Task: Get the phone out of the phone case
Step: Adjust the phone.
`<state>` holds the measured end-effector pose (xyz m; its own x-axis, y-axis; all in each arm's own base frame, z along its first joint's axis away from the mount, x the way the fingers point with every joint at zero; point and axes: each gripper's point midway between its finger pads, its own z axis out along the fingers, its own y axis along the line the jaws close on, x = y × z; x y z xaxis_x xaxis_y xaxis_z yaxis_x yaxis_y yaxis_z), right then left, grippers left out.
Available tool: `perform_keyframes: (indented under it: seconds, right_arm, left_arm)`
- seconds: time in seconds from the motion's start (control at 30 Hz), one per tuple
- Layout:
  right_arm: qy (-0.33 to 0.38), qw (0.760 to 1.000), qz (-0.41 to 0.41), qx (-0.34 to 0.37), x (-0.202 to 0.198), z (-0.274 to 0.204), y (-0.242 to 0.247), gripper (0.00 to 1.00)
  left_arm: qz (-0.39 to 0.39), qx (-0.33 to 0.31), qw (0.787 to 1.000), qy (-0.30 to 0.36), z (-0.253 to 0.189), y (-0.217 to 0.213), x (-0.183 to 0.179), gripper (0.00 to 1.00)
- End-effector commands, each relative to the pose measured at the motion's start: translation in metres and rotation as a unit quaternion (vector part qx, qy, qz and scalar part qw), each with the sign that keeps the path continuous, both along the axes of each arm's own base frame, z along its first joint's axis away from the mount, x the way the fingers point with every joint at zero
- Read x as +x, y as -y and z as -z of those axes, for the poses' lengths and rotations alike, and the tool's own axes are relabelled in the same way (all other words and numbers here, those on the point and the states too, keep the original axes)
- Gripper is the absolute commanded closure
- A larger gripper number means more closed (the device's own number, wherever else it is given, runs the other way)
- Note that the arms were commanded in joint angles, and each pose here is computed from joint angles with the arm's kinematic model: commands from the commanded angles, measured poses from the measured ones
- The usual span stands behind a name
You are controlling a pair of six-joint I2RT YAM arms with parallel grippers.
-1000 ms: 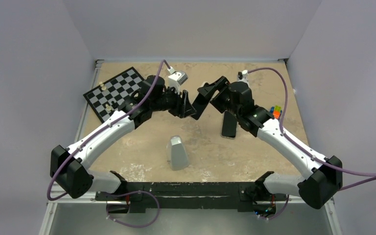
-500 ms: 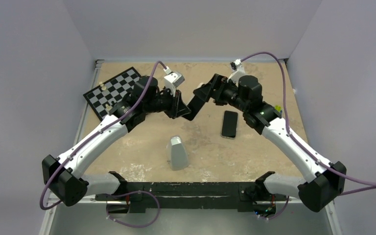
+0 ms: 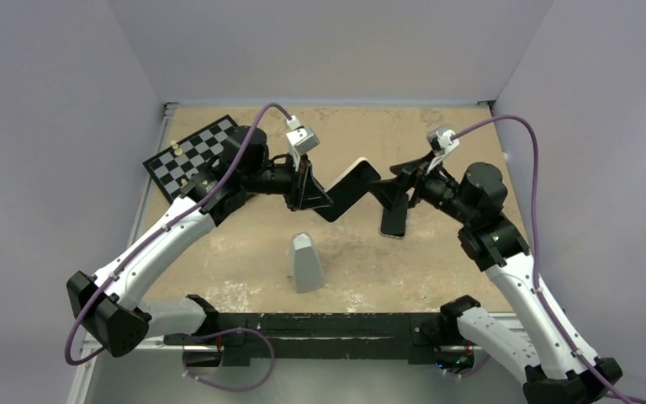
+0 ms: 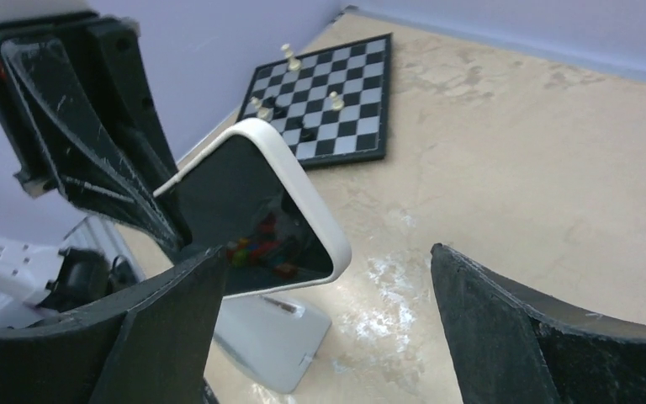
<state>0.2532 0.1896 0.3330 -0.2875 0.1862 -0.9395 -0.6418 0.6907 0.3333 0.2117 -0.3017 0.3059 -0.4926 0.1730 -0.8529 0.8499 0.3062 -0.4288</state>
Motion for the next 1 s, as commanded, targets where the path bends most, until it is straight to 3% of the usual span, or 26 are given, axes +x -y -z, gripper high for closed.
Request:
perform_keyframes:
  seconds: [0.0, 0.2, 0.4, 0.47, 0.5, 0.53, 0.57, 0.67, 0.77, 0.97]
  right_arm:
    - [0.015, 0.987, -0.159, 0.006, -0.027, -0.005, -0.028, 0.11]
    - [0.053, 0.958, -0.274, 0.064, -0.059, -0.027, -0.044, 0.21]
    - [0.052, 0.939, -0.317, 0.12, -0.067, -0.041, -0.051, 0.47]
    - [0.045, 0.941, -0.303, 0.144, -0.063, -0.046, -0.051, 0.71]
    - [0.04, 0.942, -0.297, 0.151, -0.06, -0.047, -0.051, 0.9]
    - [0.032, 0.943, -0.291, 0.156, -0.056, -0.048, -0.052, 1.0]
    - [0.025, 0.945, -0.281, 0.164, -0.052, -0.05, -0.052, 1.0]
    - [-0.011, 0.957, -0.219, 0.192, -0.026, -0.055, -0.049, 1.0]
    - [-0.049, 0.962, -0.176, 0.205, 0.0, -0.057, -0.046, 1.0]
    - [-0.05, 0.957, -0.211, 0.192, 0.025, -0.063, -0.051, 1.0]
  left_arm:
    - [0.064, -0.061, 0.995, 0.04, -0.049, 0.004, -0.012, 1.0]
    - [0.115, -0.083, 0.99, 0.021, -0.059, 0.004, -0.025, 1.0]
    - [0.13, -0.093, 0.987, 0.023, -0.062, 0.004, -0.03, 1.0]
    - [0.127, -0.094, 0.987, 0.025, -0.063, 0.004, -0.03, 1.0]
    - [0.121, -0.095, 0.988, 0.027, -0.063, 0.003, -0.028, 1.0]
    - [0.106, -0.094, 0.989, 0.032, -0.064, 0.002, -0.023, 1.0]
    - [0.093, -0.094, 0.99, 0.037, -0.065, 0.001, -0.02, 1.0]
    - [-0.007, -0.085, 0.994, 0.07, -0.067, -0.015, 0.007, 0.65]
    - [-0.103, -0.087, 0.986, 0.1, -0.071, -0.037, 0.03, 0.46]
    - [-0.184, -0.077, 0.976, 0.088, -0.07, -0.06, 0.054, 0.44]
